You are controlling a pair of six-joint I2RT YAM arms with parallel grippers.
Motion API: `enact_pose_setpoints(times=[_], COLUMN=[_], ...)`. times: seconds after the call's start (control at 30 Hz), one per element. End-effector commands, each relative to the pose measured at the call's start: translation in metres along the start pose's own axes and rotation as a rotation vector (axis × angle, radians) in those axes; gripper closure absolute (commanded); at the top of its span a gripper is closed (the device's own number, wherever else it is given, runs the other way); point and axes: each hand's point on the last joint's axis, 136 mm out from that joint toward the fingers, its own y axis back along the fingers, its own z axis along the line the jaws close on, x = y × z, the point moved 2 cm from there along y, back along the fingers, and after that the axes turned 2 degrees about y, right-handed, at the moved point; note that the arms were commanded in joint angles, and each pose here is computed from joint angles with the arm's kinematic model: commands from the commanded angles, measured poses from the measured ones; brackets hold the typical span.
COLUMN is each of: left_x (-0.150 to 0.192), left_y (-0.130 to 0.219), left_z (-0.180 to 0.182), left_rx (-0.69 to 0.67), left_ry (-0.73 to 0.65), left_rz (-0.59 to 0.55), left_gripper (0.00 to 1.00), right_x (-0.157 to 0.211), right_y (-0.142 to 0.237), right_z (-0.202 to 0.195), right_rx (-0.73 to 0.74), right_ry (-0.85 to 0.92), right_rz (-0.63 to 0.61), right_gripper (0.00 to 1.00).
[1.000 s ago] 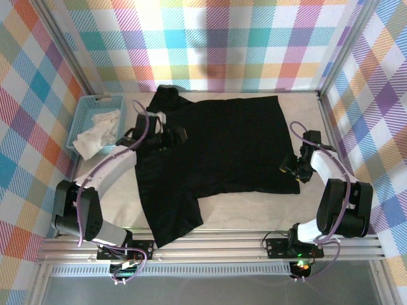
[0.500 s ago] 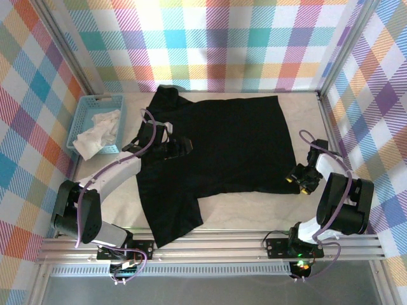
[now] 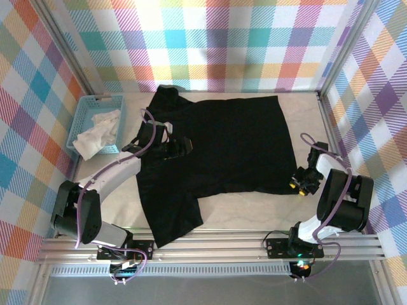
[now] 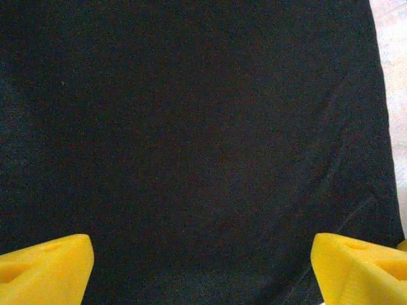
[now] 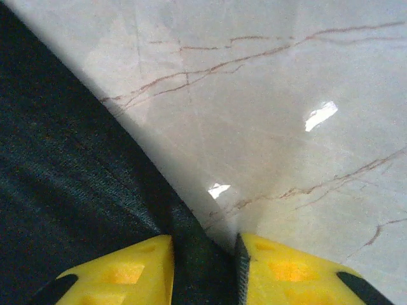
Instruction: Fold the inside-out t-shirt
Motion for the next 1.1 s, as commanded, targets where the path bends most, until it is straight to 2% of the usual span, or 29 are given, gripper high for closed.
enact_pose_setpoints(times=[0.0, 0.17, 0.3, 0.43, 0.57, 0.7, 0.93, 1.07], left_x=[0.003, 0.028, 0.063, 0.105, 0.142, 0.170, 0.223, 0.249], left_y=[0.012, 0.028, 0.046, 0.071, 0.099, 0.116, 0.127, 0.120], left_z=[-0.003, 0.023, 0.058, 0.090, 0.111, 0.117, 0.133, 0.129], left_rx=[-0.001, -0.118, -0.265, -0.410, -0.522, -0.619, -0.749, -0.726], left_ry=[-0.029, -0.011, 0.034, 0.104, 0.188, 0.205, 0.237, 0.262], left_rz=[-0.006, 0.049, 0.127, 0.204, 0.232, 0.255, 0.402, 0.513], left_gripper=[0.11, 0.12, 0.13, 0.16, 0.23, 0.36, 0.44, 0.45], right_x=[-0.006, -0.015, -0.022, -0.024, -0.022, -0.017, -0.010, -0.009], right_y=[0.004, 0.017, 0.029, 0.041, 0.051, 0.060, 0.072, 0.071], right_z=[0.011, 0.022, 0.034, 0.046, 0.057, 0.066, 0.074, 0.077], right_rx=[-0.059, -0.123, -0.182, -0.234, -0.294, -0.356, -0.435, -0.457], right_ry=[0.008, 0.040, 0.075, 0.106, 0.130, 0.150, 0.174, 0.177], right_rz=[-0.022, -0.087, -0.134, -0.175, -0.197, -0.208, -0.237, -0.225], right_gripper=[0.78, 0.93, 0.99, 0.99, 0.99, 0.99, 0.98, 0.98])
